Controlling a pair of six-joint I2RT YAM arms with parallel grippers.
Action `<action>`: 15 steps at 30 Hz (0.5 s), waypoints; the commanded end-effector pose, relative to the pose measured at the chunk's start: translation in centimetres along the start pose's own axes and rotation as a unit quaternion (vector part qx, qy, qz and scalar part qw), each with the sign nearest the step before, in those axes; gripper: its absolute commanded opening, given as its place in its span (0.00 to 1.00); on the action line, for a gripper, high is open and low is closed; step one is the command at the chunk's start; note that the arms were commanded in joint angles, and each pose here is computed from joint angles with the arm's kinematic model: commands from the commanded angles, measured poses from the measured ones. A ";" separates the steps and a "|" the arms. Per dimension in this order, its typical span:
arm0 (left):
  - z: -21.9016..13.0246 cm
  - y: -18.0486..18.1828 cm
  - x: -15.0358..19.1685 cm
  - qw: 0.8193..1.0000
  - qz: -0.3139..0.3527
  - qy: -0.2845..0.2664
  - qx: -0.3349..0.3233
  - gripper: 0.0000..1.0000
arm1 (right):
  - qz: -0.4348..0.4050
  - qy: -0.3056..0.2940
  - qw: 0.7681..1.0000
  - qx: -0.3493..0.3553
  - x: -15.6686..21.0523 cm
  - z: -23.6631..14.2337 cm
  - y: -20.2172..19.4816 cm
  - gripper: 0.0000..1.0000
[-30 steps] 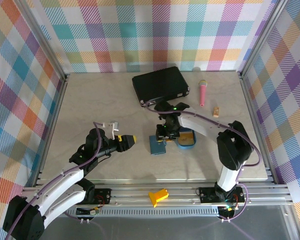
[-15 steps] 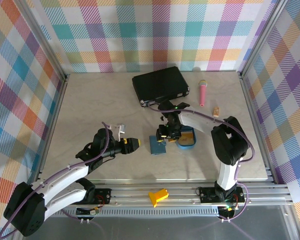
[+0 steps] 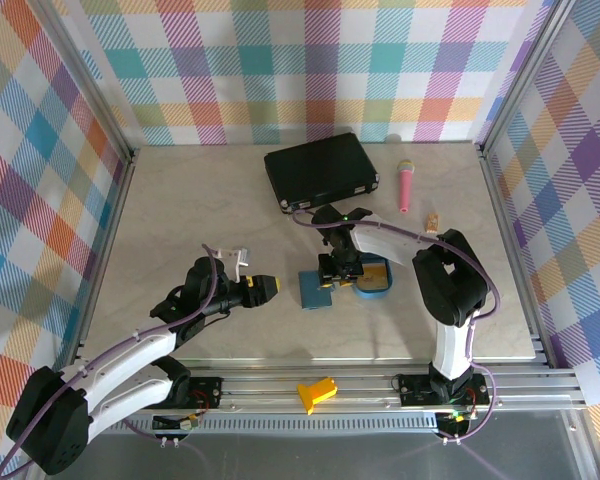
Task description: Put the credit cards into the card holder
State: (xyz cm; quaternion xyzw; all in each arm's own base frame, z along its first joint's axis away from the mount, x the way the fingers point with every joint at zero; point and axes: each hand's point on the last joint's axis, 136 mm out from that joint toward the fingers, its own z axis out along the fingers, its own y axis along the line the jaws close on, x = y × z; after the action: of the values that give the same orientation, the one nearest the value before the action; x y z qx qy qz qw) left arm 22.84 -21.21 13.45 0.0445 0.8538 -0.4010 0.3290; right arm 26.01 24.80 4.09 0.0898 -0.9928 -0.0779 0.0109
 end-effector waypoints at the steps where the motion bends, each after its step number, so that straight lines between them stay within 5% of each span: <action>1: -0.3 -1.0 -0.9 1.000 0.008 -0.013 0.009 0.64 | 0.006 0.005 1.000 0.010 -0.2 0.0 -0.2 0.37; 8: -0.7 -1.1 -1.0 1.000 0.014 -0.015 0.006 0.64 | 0.003 -0.023 1.000 0.001 -0.7 -2.5 0.2 0.00; 15: -2.9 -3.0 -3.5 0.998 0.026 -0.052 0.009 0.64 | -0.048 -0.171 0.977 -0.114 -1.3 -16.4 3.9 0.00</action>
State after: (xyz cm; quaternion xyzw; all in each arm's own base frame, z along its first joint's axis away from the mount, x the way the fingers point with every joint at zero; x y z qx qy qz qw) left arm 22.79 -20.49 15.73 0.0401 0.8466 -0.3965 0.3528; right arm 27.32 25.71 13.04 0.1010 -0.9825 -0.1353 -0.0794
